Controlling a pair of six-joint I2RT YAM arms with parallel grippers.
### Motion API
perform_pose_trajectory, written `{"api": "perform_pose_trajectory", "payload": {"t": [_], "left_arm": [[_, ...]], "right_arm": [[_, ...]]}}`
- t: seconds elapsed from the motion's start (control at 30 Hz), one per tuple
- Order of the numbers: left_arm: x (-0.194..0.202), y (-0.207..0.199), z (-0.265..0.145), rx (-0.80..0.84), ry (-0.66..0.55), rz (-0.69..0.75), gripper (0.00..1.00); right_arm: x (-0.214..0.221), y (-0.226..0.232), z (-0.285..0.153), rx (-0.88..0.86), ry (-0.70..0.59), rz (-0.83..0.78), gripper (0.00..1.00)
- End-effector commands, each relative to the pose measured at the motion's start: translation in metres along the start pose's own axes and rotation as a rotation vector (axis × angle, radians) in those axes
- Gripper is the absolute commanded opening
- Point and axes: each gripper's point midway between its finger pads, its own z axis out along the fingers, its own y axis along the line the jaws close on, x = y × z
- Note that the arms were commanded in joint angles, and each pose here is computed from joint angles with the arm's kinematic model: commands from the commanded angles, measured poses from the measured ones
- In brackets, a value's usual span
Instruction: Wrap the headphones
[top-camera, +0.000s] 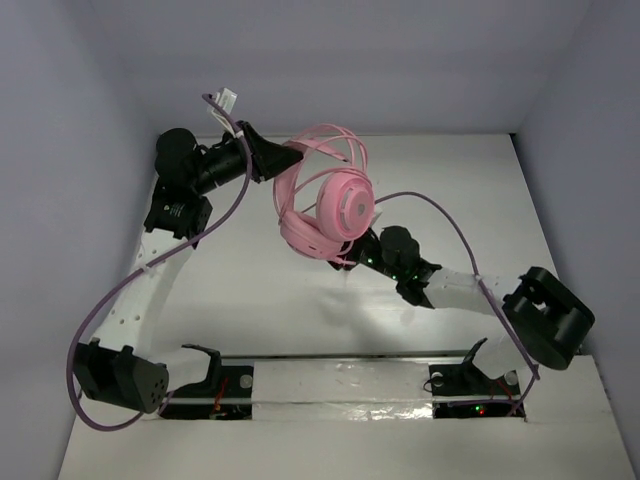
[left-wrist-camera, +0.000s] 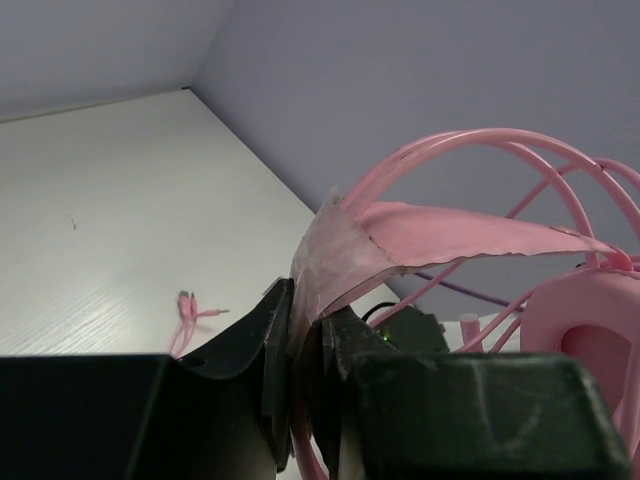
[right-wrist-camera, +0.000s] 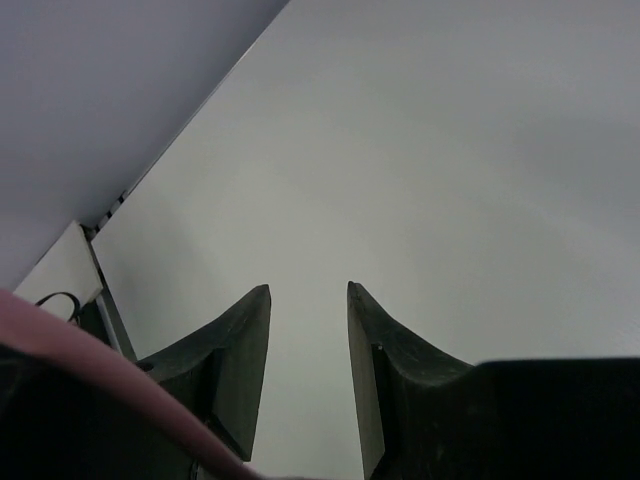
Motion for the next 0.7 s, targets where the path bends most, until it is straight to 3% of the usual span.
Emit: {"api": "perform_pose_trajectory", "payload": {"t": [0.0, 0.2, 0.47, 0.6, 0.67], "left_arm": [[-0.047, -0.043, -0.007, 0.063, -0.126, 0.066, 0.0], [-0.076, -0.031, -0.011, -0.055, -0.285, 0.011, 0.0], [-0.097, 0.026, -0.026, -0.259, -0.565, -0.163, 0.0], [-0.091, 0.074, -0.036, -0.412, -0.662, -0.21, 0.0], [-0.086, 0.088, -0.037, -0.455, -0.671, -0.218, 0.0]], "right_arm": [[-0.016, 0.025, 0.008, -0.137, -0.071, 0.01, 0.43], [0.016, 0.027, 0.014, -0.191, -0.015, 0.096, 0.44], [0.073, 0.1, 0.015, -0.298, 0.152, 0.116, 0.46], [0.089, 0.13, 0.004, -0.356, 0.207, 0.156, 0.41], [0.092, 0.132, 0.0, -0.355, 0.223, 0.161, 0.32]]}}
